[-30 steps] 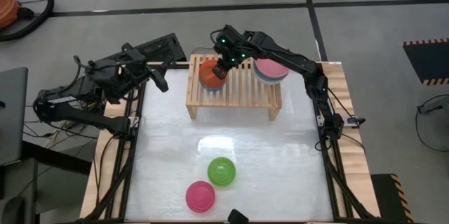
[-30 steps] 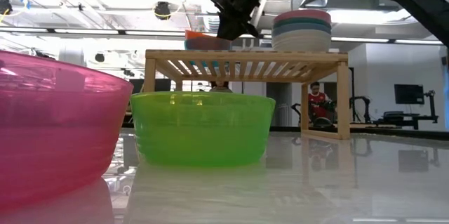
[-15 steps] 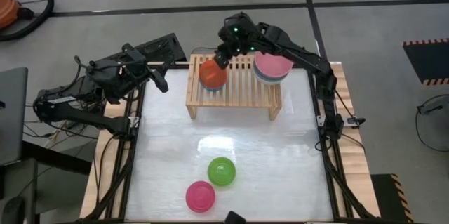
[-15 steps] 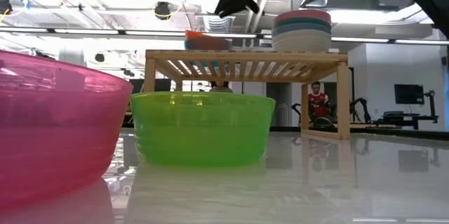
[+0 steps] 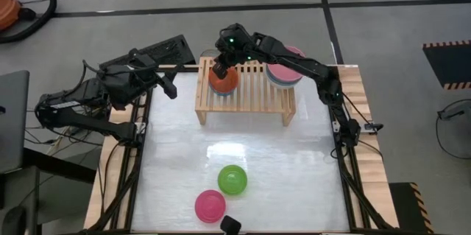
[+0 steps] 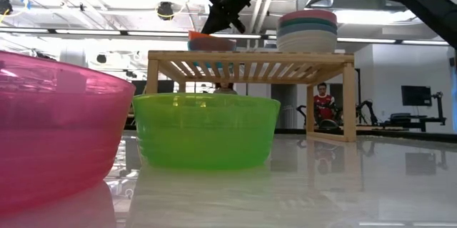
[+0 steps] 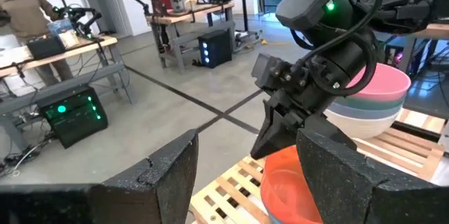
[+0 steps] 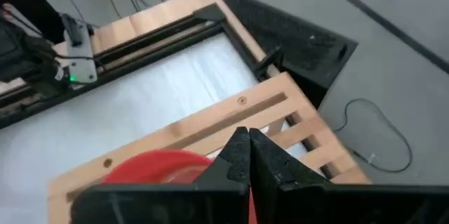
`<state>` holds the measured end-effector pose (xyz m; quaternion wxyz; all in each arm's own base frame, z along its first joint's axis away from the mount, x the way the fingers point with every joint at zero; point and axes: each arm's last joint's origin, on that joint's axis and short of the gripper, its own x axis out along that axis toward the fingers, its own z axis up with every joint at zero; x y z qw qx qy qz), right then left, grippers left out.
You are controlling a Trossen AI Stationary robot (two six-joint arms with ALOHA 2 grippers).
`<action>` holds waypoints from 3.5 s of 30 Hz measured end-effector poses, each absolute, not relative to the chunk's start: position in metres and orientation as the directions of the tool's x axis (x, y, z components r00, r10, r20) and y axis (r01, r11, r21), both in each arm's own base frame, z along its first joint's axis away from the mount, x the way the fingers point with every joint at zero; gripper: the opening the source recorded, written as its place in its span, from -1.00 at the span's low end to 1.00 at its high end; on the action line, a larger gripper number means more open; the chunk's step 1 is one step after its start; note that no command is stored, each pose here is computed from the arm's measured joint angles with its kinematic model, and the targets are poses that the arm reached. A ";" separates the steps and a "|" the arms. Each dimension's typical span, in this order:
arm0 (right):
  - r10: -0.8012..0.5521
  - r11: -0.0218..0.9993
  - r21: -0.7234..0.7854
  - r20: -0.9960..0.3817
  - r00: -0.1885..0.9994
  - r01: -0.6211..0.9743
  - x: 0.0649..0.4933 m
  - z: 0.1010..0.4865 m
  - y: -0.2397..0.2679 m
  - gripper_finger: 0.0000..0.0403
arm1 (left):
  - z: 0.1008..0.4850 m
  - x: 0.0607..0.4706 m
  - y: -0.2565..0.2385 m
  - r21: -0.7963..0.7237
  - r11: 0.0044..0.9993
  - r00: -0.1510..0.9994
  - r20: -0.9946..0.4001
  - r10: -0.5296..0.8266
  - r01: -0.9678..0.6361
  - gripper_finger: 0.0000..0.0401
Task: Place and stack bowls onto a shelf
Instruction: Stack the orange bowl on top of the light blue bowl on the shelf, then stack the light pink bowl on top of the orange bowl on the shelf
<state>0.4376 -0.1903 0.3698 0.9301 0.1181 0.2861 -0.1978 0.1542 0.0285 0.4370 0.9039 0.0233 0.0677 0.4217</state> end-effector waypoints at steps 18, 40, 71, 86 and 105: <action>-0.346 0.886 0.063 -0.568 0.747 0.459 0.443 0.367 -0.188 -0.81 | 0.437 0.154 0.028 0.103 0.643 0.635 -0.100 0.766 -0.759 0.14; -0.125 0.934 0.095 -0.814 0.567 0.344 0.290 0.473 -0.015 -0.49 | 0.324 0.157 -0.018 -0.350 0.868 0.508 -0.850 -0.137 -0.351 0.14; -0.082 0.996 -0.089 -0.832 0.549 0.014 0.305 0.462 -0.007 -0.46 | 0.228 0.226 -0.171 -0.477 0.859 0.450 -0.818 -0.358 -0.184 0.14; 0.008 0.982 0.105 -0.857 0.515 0.160 0.392 0.393 0.071 -0.46 | 0.333 0.166 -0.127 -0.599 0.800 0.718 -0.574 -0.393 -0.042 0.14; 0.148 0.974 0.223 -0.777 0.612 0.048 0.458 0.283 0.215 -0.36 | 0.359 0.090 -0.058 -0.420 0.894 0.889 -0.454 -0.058 -0.156 0.14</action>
